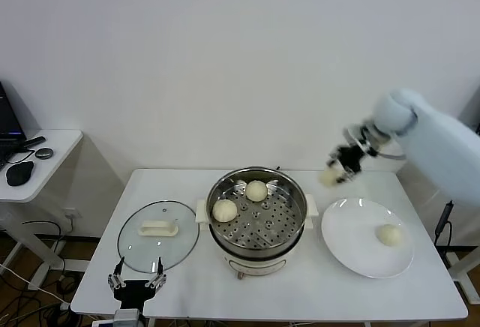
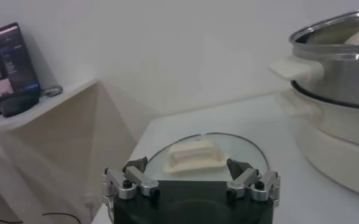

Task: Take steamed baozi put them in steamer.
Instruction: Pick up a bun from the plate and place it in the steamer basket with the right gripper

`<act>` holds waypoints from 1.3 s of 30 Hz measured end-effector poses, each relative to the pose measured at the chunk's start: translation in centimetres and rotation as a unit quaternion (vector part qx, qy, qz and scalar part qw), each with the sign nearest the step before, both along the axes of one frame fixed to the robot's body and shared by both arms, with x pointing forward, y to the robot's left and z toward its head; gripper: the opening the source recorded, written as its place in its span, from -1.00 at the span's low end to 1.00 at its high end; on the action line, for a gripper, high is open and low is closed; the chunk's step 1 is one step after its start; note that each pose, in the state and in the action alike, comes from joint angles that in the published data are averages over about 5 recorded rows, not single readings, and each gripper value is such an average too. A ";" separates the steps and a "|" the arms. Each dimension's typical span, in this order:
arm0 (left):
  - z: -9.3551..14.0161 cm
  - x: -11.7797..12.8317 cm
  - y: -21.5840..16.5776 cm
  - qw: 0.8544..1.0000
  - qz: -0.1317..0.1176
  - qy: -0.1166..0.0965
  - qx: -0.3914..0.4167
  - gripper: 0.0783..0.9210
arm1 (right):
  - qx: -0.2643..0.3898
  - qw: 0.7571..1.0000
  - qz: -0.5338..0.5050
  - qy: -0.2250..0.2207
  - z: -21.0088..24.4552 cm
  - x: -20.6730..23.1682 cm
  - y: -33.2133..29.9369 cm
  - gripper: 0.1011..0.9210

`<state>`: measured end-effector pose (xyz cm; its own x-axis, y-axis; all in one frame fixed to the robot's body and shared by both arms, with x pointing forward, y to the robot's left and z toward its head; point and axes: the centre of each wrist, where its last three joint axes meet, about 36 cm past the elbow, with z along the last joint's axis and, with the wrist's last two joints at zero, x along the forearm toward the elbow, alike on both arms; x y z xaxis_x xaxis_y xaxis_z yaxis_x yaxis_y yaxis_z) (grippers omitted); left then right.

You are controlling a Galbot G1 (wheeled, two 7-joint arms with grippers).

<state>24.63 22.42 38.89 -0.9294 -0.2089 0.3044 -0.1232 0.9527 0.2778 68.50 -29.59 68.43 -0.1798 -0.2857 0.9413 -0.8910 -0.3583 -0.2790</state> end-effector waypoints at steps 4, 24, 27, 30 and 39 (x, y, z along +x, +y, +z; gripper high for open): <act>0.4 -0.1 -0.1 1.000 0.004 -0.007 -0.001 0.77 | 0.017 0.995 0.099 -0.011 2.2 0.5 5.3 0.00; 1.3 0.4 -0.5 1.000 0.004 -0.025 -0.009 0.77 | -0.090 0.847 0.522 -0.033 -3.8 -6.2 22.9 0.00; 1.3 0.4 -0.6 1.000 0.004 -0.026 -0.010 0.77 | -0.098 0.828 0.551 -0.029 -5.1 -6.9 24.0 0.00; 1.2 0.5 -0.6 1.000 0.005 -0.026 -0.012 0.77 | -0.102 0.811 0.575 -0.023 -6.4 -7.7 24.9 0.00; 1.5 0.7 -0.7 0.999 0.005 -0.030 -0.015 0.77 | -0.119 0.786 0.607 -0.012 -8.5 -8.7 25.6 0.00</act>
<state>25.32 21.74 40.34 -0.9440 -0.2099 0.2546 -0.1482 0.9591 0.2413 59.77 -3.96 59.88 0.0716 -0.0772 0.9944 0.1516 -0.9846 -0.0873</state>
